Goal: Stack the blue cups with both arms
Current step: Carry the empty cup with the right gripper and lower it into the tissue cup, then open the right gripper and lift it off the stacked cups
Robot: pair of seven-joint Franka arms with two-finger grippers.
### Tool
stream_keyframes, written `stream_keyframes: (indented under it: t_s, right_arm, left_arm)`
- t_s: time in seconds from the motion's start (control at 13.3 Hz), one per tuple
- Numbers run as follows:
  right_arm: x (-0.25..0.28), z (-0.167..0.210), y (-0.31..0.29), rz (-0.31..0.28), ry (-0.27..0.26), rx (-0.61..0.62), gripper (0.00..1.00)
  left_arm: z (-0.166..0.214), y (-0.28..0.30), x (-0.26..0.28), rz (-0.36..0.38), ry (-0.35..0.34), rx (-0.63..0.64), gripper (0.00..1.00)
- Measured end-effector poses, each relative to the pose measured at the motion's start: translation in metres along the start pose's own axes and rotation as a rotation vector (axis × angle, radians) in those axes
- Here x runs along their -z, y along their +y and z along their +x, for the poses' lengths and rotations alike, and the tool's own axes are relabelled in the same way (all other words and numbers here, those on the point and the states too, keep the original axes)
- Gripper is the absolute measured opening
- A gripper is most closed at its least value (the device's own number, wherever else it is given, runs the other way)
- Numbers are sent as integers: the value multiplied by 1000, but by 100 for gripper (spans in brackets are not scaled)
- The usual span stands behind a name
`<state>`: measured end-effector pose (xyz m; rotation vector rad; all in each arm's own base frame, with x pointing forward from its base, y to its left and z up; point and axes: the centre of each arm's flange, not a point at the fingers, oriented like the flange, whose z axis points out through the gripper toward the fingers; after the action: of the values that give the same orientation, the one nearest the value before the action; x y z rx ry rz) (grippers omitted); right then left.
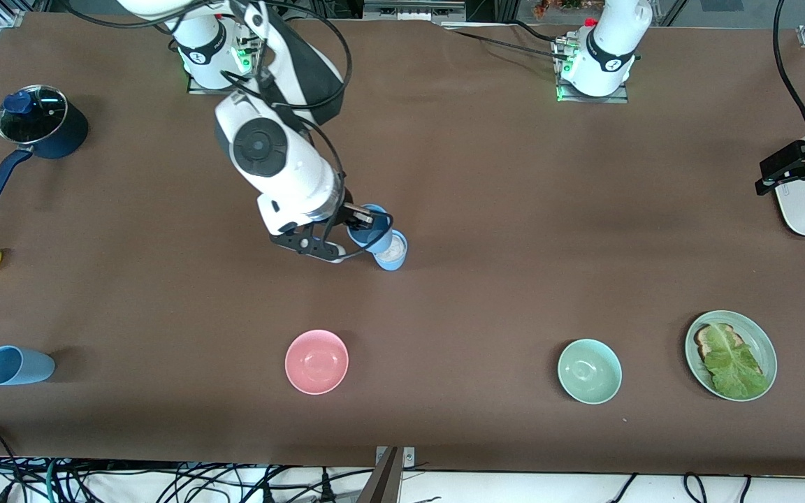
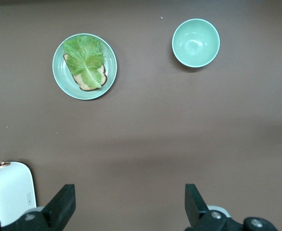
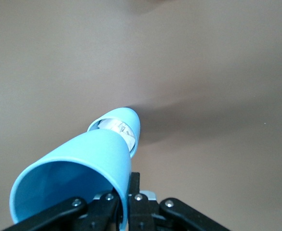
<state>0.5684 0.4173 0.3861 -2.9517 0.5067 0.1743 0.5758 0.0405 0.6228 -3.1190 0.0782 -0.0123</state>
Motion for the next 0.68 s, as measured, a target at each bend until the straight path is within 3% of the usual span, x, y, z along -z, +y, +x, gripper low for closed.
stream_keyframes:
  t_s: [0.23,0.68]
  right_arm:
    - [-22,-1,-6,-21,27,14,5]
    - [-52,-8,-16,-27,28,41,5]
  left_arm:
    - [0,0,-1,-1,-7,-3,100]
    - [-1,0,-3,-2,-12,-4,100]
